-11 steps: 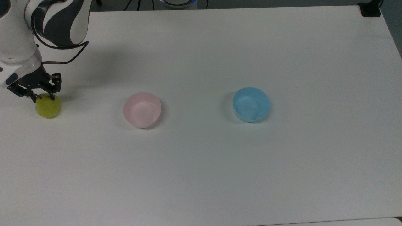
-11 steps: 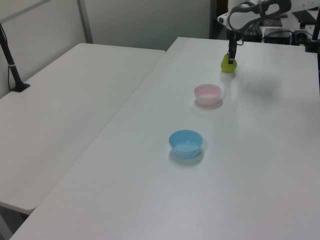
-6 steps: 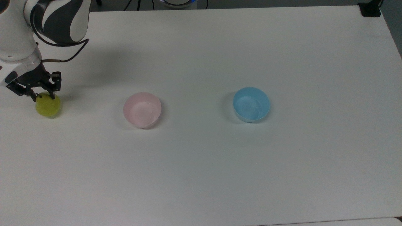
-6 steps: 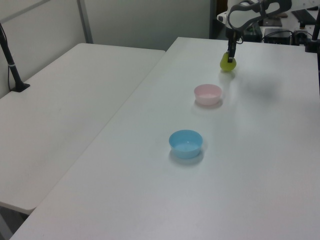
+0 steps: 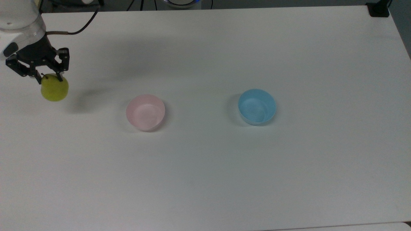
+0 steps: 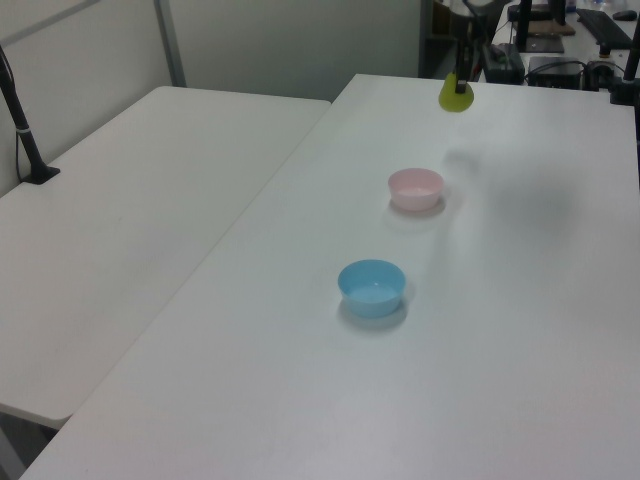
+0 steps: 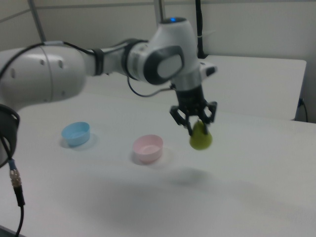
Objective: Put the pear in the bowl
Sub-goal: 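Lift the pear and carry it over the pink bowl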
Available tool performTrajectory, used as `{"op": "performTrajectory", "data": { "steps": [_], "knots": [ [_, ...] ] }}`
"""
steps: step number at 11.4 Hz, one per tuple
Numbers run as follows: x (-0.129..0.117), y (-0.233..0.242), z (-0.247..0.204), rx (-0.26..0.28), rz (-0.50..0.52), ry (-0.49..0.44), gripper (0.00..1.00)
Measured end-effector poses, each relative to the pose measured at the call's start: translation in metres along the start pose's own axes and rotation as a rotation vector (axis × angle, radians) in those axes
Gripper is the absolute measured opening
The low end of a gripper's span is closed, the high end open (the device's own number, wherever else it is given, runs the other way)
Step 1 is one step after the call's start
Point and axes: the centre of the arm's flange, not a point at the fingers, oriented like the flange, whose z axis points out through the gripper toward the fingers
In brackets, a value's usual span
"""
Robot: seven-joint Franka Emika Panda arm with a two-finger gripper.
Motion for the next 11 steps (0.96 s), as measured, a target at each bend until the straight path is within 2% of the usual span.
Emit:
{"op": "performTrajectory", "data": {
  "steps": [4,6,8,10,11],
  "knots": [
    [0.013,-0.059,-0.073,0.067,0.008,0.032,0.49],
    [0.02,-0.079,-0.085,0.084,0.041,0.032,0.49],
    [0.037,-0.11,-0.093,0.125,0.089,0.057,0.49],
    [0.048,-0.13,-0.087,0.169,0.107,0.072,0.49],
    [0.054,-0.14,-0.076,0.169,0.099,0.083,0.49]
  ]
}}
